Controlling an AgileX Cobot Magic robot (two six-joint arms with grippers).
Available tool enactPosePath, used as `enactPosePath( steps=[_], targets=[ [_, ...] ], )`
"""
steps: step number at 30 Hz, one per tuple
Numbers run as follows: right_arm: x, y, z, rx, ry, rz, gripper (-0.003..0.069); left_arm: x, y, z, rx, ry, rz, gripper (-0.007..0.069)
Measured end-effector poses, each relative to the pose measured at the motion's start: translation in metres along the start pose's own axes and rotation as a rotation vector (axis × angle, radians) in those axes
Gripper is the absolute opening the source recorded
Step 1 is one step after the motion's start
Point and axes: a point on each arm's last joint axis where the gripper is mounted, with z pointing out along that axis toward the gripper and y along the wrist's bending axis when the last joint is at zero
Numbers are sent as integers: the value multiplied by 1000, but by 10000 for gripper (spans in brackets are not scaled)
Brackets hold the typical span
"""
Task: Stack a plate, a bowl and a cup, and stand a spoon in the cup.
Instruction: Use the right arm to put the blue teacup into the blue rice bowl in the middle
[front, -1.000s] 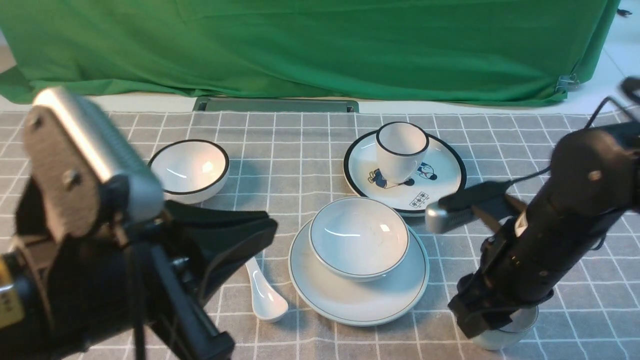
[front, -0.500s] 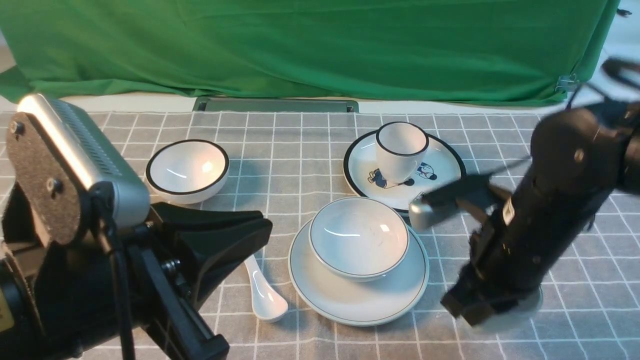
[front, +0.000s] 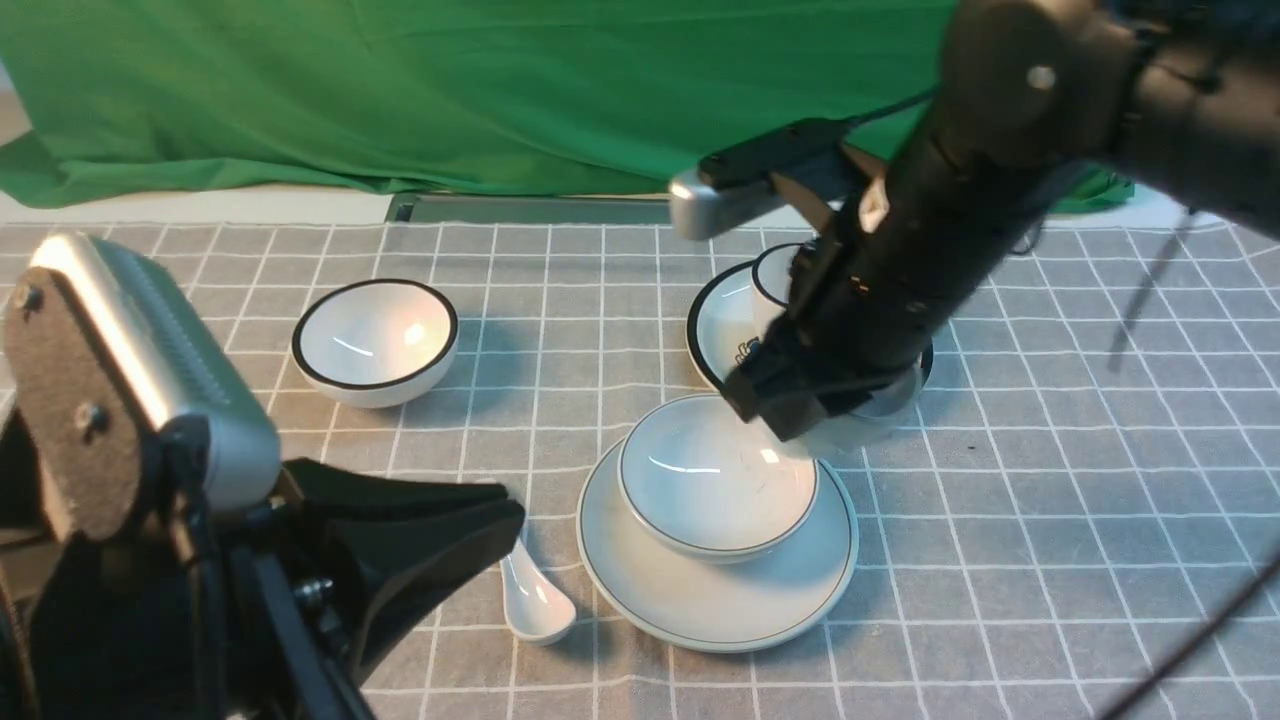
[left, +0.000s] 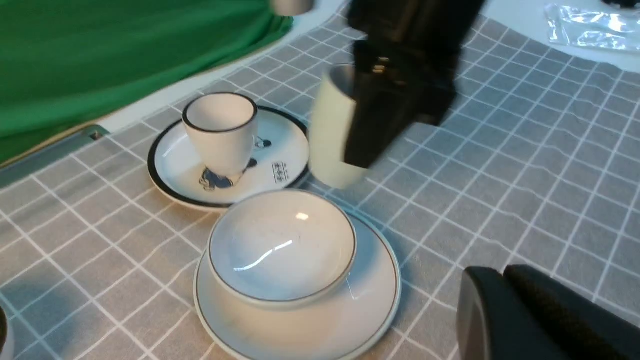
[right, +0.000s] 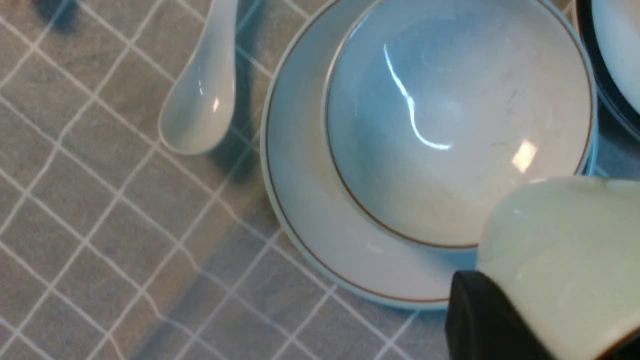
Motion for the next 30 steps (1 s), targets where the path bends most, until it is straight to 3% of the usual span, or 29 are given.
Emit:
enactPosePath(
  steps=[11,25,30],
  targets=[
    [-20,9,51,-20,89,-32,80,7,6,-8,-71,73,10,10],
    [-24,9,92,-20,117,-33,80,7,6,-8,-77,73,-1,10],
    [-25,9,97,-20,120,-31,120,7,6,-8,-77,73,-1,10]
  ],
)
